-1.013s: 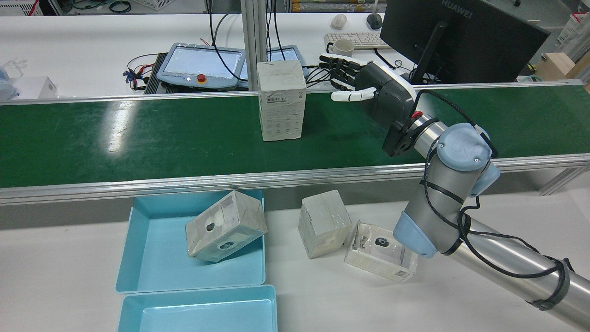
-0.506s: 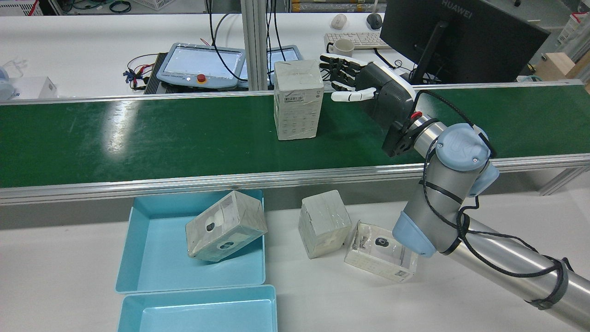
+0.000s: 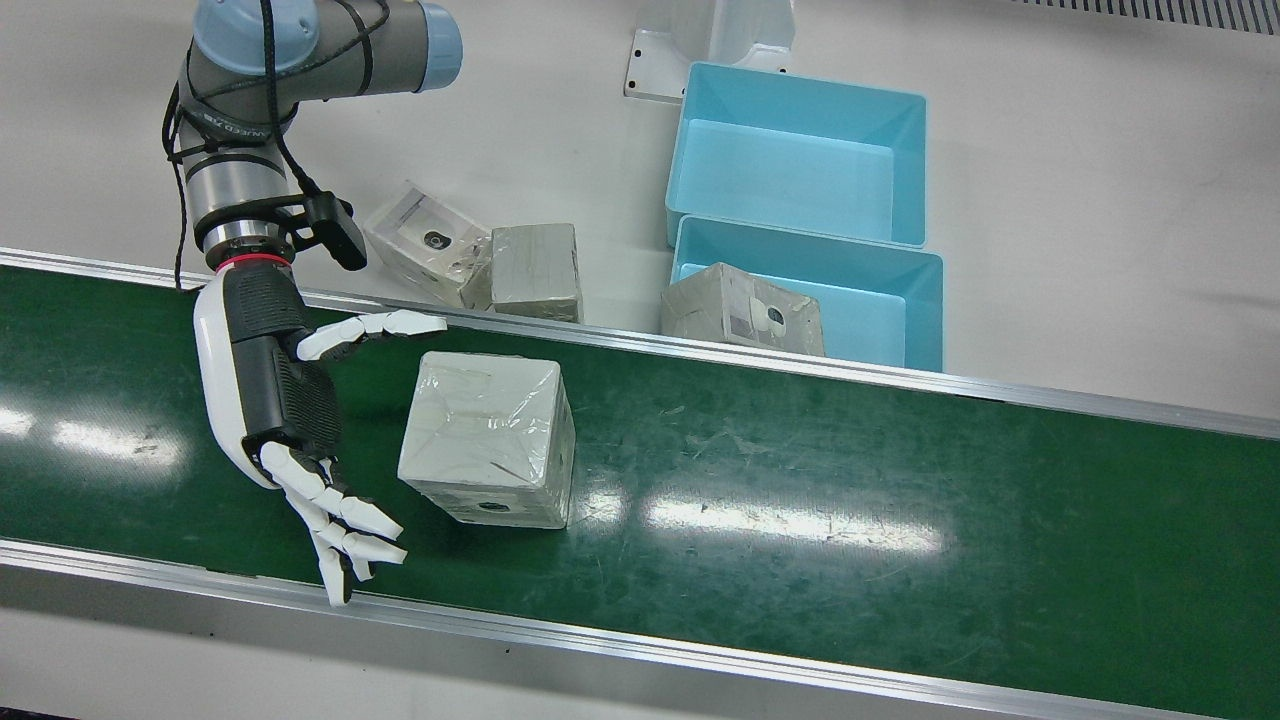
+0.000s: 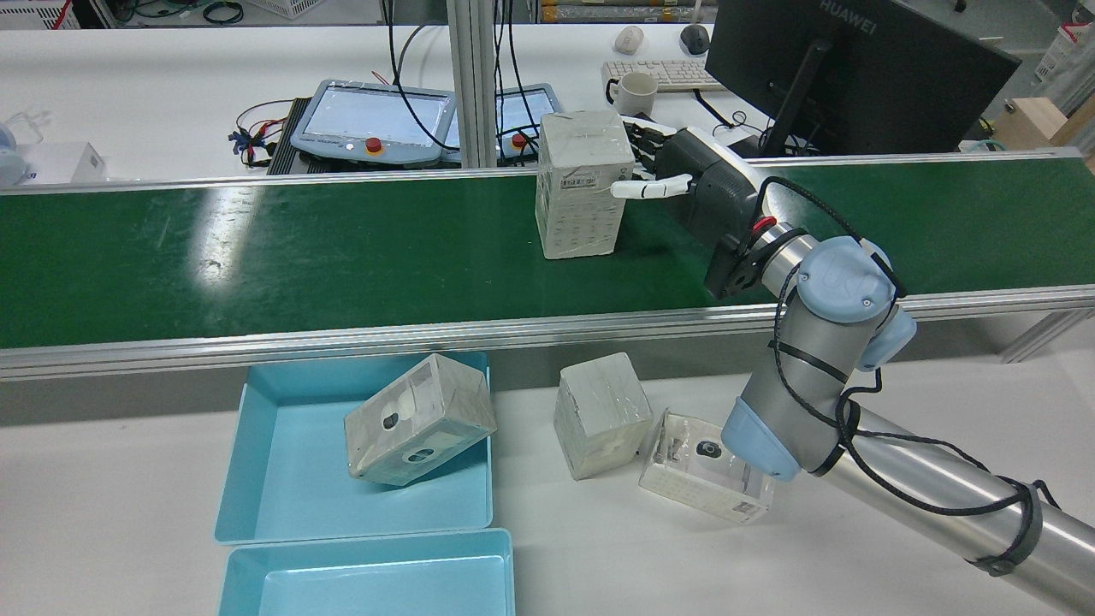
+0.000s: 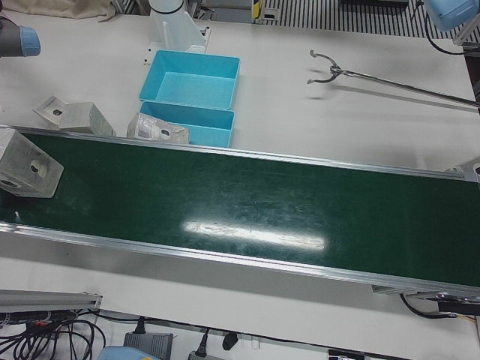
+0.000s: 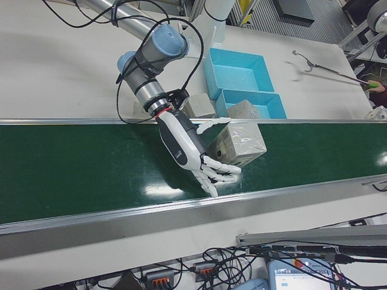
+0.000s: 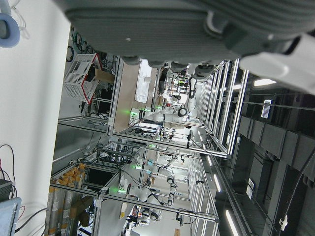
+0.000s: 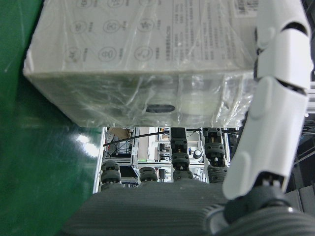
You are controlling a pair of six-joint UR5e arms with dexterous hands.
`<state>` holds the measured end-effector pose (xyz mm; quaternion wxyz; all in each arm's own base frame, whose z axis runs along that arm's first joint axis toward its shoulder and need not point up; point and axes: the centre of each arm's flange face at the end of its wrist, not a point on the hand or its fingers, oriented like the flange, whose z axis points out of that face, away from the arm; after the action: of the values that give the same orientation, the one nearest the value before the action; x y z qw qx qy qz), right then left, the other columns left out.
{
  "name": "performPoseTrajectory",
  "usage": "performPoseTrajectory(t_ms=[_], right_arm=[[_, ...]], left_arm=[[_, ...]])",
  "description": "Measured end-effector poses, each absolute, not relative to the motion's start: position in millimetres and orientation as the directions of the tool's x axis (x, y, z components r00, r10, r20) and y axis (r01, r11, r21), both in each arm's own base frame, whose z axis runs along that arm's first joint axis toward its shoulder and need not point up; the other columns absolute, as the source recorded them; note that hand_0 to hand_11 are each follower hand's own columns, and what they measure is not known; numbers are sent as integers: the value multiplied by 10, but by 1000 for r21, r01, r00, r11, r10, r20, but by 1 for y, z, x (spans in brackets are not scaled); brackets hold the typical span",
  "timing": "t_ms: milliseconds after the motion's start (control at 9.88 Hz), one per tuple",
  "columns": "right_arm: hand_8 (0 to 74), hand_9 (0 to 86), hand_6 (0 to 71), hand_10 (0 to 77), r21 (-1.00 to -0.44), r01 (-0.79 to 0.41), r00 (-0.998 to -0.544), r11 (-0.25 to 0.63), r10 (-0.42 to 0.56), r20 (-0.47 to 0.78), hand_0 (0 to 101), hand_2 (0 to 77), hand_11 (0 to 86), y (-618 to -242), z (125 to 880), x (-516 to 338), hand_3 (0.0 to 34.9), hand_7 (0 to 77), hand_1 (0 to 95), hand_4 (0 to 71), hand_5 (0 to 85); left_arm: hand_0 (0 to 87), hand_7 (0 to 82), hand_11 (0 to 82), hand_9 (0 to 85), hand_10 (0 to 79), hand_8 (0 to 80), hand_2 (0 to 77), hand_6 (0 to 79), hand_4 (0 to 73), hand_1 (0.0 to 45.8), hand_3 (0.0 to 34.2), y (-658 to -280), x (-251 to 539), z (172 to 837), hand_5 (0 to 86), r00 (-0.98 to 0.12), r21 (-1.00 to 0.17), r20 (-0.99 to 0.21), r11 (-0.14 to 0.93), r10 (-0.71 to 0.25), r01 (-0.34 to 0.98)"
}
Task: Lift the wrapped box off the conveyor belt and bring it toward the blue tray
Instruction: 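Close the right hand fingers around the wrapped white box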
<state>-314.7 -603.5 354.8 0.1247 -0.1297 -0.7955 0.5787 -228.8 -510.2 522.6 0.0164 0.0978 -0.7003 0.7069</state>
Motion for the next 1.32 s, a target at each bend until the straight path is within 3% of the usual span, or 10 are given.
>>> performPoseTrajectory(t_ms=[203, 405, 506, 608, 810, 911, 1013, 1114, 1215, 1316], right_arm=[[0, 44, 49, 55, -954, 63, -936, 294, 349, 46, 433, 164, 76, -601, 355, -320, 156, 218, 93, 300, 93], [0, 44, 49, 55, -954, 68, -935, 293, 351, 41, 432, 169, 76, -599, 353, -327, 100, 218, 87, 300, 93], [54, 104, 131, 93, -953, 72, -934, 295, 354, 39, 427, 185, 147, -597, 351, -330, 57, 289, 76, 295, 256], [153, 164, 191, 153, -952, 75, -933, 297, 358, 38, 403, 213, 229, -596, 349, -334, 9, 355, 22, 295, 295], [153, 164, 191, 153, -952, 78, -932, 296, 361, 36, 403, 213, 229, -595, 349, -340, 9, 355, 22, 295, 295], [333, 333, 245, 224, -952, 82, -933, 296, 357, 31, 380, 196, 322, -596, 348, -341, 3, 376, 16, 289, 349], [360, 398, 284, 224, -948, 93, -935, 303, 354, 22, 377, 175, 322, -595, 343, -341, 5, 398, 33, 267, 431], [300, 480, 322, 196, -940, 113, -936, 322, 351, 8, 377, 196, 284, -594, 332, -339, 0, 425, 27, 229, 518], [224, 349, 333, 153, -927, 137, -939, 348, 344, -10, 396, 196, 218, -591, 317, -335, 0, 562, 16, 218, 622], [224, 349, 333, 153, -912, 165, -942, 375, 335, -32, 411, 196, 218, -586, 298, -333, 0, 578, 11, 218, 654]], left_arm=[[0, 5, 0, 5, 0, 5, 5, 0, 0, 0, 0, -510, -229, 523, 5, -980, -987, 161, -19, -114, -160], [0, 5, 0, 0, 5, 5, 5, 0, 0, 0, 0, -510, -229, 523, 5, -980, -987, 161, -19, -114, -160], [0, 5, 0, 0, 5, 5, 5, 0, 0, 0, 0, -510, -229, 523, 5, -980, -987, 161, -19, -114, -160], [0, 5, 0, 5, 5, 0, 5, 0, 0, 0, 0, -510, -229, 523, 5, -980, -987, 161, -19, -114, -160], [0, 5, 0, 0, 5, 5, 5, 0, 0, 0, 0, -510, -229, 523, 5, -980, -987, 161, -19, -114, -160], [0, 5, 0, 5, 0, 5, 11, 0, 0, 0, 0, -510, -229, 523, 5, -980, -987, 161, -18, -114, -160], [0, 5, 0, 0, 0, 5, 5, 0, 0, 0, 0, -510, -229, 523, 5, -980, -987, 161, -19, -114, -160], [0, 5, 0, 0, 0, 5, 11, 0, 0, 0, 0, -510, -229, 523, 5, -980, -987, 161, -19, -114, -160], [0, 5, 0, 0, 0, 5, 11, 0, 0, 0, 0, -510, -229, 523, 5, -980, -987, 161, -19, -114, -160], [0, 5, 0, 0, 5, 5, 11, 0, 0, 0, 0, -510, -229, 523, 5, -980, -987, 161, -19, -114, -160]])
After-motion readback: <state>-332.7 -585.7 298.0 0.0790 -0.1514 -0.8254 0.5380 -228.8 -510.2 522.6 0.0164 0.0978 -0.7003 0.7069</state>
